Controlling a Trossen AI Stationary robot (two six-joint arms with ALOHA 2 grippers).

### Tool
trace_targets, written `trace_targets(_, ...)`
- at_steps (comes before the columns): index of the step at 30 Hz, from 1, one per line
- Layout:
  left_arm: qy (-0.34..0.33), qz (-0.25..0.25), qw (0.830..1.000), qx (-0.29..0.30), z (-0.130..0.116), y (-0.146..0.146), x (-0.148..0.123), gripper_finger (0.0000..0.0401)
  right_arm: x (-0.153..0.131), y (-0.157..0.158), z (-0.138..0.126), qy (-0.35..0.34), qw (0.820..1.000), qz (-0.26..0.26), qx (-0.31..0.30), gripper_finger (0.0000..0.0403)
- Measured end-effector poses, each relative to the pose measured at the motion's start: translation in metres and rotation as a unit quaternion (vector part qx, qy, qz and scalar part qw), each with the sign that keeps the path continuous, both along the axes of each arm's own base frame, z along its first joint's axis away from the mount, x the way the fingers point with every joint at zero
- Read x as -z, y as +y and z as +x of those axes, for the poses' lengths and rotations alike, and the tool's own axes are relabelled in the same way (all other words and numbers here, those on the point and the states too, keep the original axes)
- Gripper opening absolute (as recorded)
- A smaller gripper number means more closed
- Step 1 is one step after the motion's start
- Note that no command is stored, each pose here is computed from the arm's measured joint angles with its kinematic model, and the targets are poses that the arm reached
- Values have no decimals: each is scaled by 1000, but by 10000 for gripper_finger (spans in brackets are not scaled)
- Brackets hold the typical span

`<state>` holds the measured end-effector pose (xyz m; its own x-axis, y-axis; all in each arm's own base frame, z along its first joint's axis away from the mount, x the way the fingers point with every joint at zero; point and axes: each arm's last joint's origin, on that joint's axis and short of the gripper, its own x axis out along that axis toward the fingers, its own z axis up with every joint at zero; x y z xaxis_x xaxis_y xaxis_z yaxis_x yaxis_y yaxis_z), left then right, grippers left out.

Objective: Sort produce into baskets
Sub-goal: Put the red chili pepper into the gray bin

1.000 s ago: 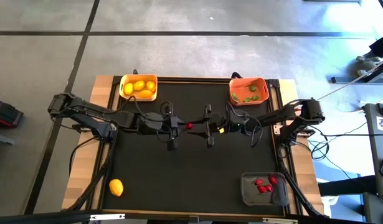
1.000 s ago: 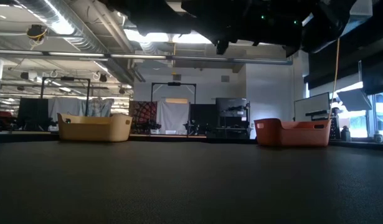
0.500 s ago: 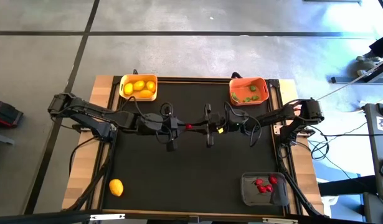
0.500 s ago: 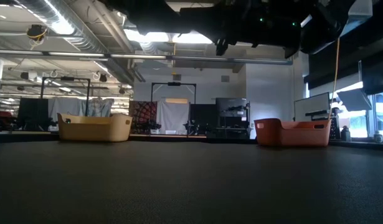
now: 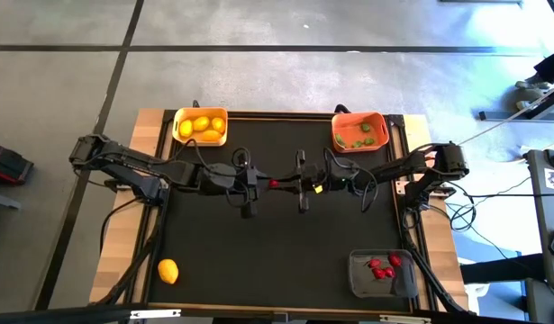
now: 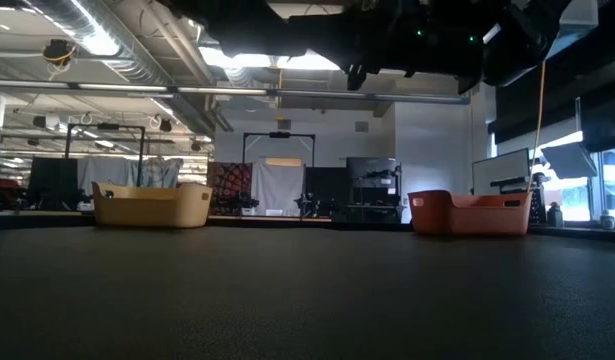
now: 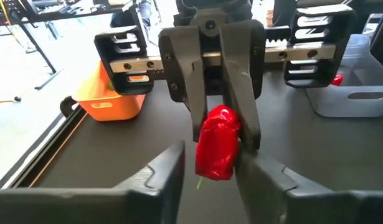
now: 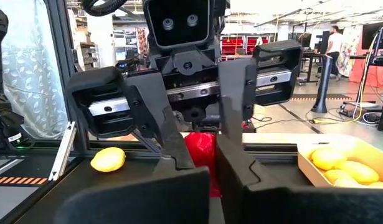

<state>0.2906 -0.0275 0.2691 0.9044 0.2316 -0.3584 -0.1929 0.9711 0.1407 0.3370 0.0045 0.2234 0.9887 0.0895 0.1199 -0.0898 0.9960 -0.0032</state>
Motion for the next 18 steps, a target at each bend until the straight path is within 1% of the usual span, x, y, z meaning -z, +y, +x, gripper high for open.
trace_targets(3,-1,1,1000,-1,0,0,0,161,0,0,0,2,1000,-2,-2,4)
trace_targets(7,16,10,1000,5,-1,-2,2,187,2,1,-1,22,999,-32,-3,4)
trace_targets(10,35,14,999,10,-4,-4,2,193,1,1,-4,49,998,-37,-5,5)
trace_targets(14,58,12,998,14,-11,-7,2,194,-8,1,-15,94,994,-47,-7,5)
trace_targets(18,68,-1,998,11,-21,-7,-3,194,-13,1,-32,167,985,-40,-10,5)
